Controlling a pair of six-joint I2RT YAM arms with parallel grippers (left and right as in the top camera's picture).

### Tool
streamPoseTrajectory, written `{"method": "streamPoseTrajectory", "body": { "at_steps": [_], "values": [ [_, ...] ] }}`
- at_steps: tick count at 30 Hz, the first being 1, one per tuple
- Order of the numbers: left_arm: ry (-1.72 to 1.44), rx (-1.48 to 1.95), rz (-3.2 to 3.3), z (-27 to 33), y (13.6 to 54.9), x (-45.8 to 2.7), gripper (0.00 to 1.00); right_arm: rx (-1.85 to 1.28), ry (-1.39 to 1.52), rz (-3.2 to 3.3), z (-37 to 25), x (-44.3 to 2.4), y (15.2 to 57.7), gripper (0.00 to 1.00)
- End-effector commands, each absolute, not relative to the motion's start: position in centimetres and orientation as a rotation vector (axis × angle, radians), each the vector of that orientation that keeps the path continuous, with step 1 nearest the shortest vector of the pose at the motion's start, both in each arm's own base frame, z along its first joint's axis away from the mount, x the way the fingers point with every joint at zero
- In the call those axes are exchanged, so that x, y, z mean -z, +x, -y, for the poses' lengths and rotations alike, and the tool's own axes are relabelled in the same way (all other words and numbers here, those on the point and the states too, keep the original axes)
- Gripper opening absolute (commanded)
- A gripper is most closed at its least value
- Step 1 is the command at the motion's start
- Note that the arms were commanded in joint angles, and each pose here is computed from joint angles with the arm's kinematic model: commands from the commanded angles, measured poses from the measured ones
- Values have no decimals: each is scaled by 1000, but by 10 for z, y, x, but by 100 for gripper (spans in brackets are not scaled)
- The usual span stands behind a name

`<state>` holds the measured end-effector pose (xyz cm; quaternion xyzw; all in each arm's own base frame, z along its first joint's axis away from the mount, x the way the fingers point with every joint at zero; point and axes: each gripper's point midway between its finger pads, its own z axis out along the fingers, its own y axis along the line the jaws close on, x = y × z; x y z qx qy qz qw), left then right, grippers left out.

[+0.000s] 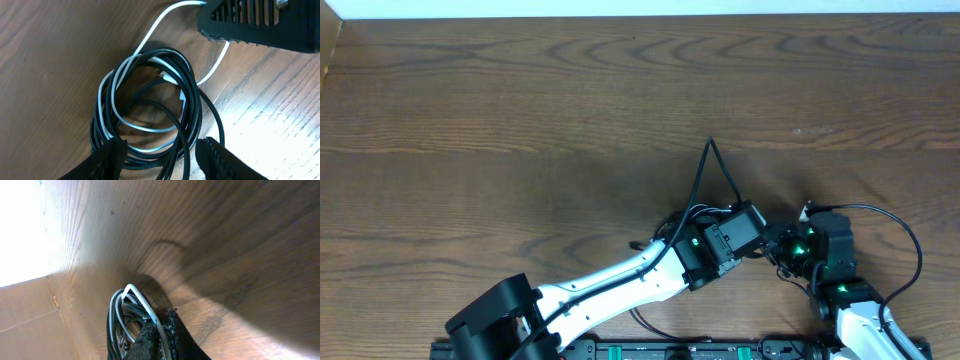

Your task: Untangle cables

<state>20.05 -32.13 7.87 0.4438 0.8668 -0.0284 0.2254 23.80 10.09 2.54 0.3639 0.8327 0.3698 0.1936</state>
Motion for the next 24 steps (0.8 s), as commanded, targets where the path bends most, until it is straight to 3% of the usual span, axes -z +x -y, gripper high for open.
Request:
{"method": "streamPoseTrajectory", "body": {
  "at_steps": [1, 10, 16, 24],
  "values": [
    [1231, 56, -2419, 313, 195, -67, 51, -1046, 1002, -2334, -100, -28, 239, 5],
    [1283, 94, -2437, 314, 180, -55, 52, -1045, 1004, -2334, -99, -28, 239, 6],
    [1305, 92, -2415, 321, 184, -45, 65, -1039, 1012, -2346, -99, -26, 237, 8],
    [1283, 2, -2398, 320, 197, -31, 65, -1032, 997, -2354, -99, -25, 236, 7]
  ]
}}
